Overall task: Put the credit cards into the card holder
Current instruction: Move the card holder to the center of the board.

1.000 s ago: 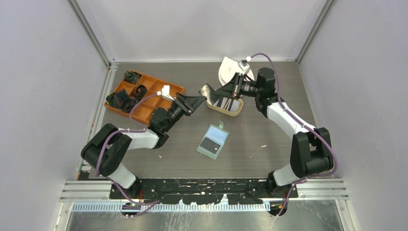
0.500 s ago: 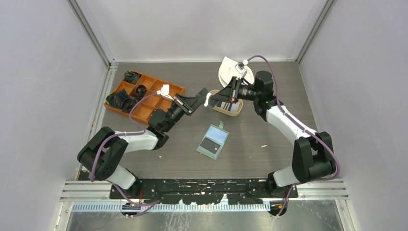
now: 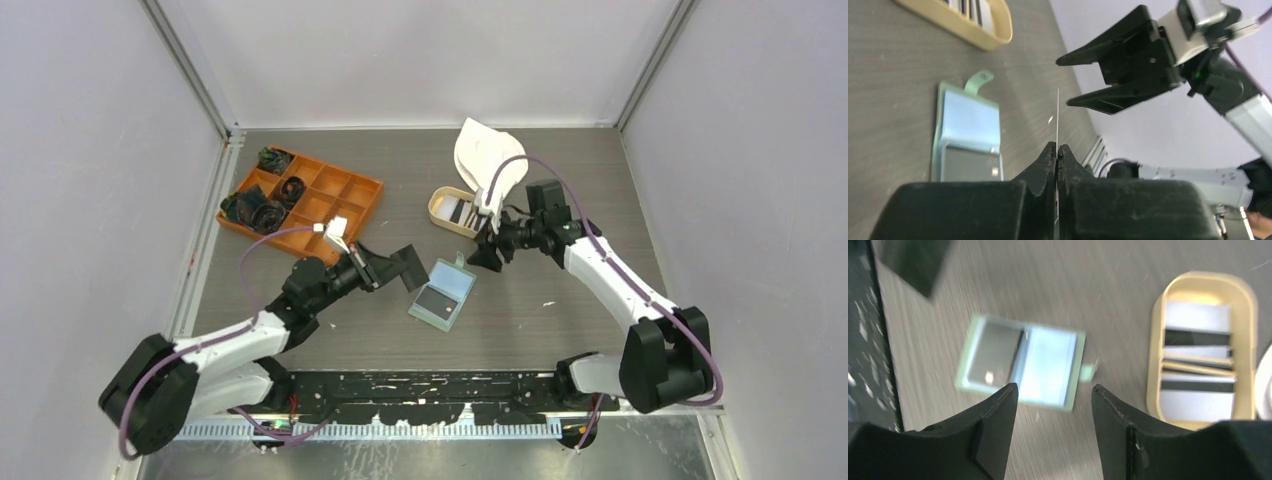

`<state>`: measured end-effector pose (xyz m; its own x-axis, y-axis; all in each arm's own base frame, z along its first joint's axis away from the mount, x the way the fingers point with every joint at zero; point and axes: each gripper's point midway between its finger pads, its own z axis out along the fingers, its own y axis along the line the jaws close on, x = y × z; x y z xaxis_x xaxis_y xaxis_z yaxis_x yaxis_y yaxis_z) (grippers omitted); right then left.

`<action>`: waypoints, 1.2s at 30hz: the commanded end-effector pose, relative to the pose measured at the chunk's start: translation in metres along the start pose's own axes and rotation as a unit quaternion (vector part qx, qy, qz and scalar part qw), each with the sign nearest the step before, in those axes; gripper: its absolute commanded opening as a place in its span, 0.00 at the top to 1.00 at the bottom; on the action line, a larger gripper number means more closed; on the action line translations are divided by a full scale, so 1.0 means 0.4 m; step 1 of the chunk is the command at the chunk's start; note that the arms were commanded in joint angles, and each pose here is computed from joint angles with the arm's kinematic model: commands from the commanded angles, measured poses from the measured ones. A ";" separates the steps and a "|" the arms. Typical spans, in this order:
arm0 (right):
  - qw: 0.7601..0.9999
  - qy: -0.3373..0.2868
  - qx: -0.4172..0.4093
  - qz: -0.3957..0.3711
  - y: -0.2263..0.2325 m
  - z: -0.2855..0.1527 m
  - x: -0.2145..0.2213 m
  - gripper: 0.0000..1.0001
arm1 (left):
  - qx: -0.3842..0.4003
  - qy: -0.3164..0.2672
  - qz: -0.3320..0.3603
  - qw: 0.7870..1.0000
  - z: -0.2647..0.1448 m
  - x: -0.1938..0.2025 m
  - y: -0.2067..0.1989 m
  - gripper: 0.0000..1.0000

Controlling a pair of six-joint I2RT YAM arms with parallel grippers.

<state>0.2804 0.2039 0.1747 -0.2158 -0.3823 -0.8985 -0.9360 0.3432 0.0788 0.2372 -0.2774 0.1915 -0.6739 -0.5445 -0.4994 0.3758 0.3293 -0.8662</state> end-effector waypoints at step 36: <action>0.941 0.206 -0.093 -0.250 0.231 0.263 0.163 0.89 | -0.089 0.028 0.073 0.993 -0.201 0.090 0.111 1.00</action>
<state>0.2105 0.3107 0.0302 0.3231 -0.8258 -0.4623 -0.9268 -0.1772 -0.3312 0.1753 -0.2159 0.1238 -0.6832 -0.4291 -0.5908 0.3114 0.5606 -0.7673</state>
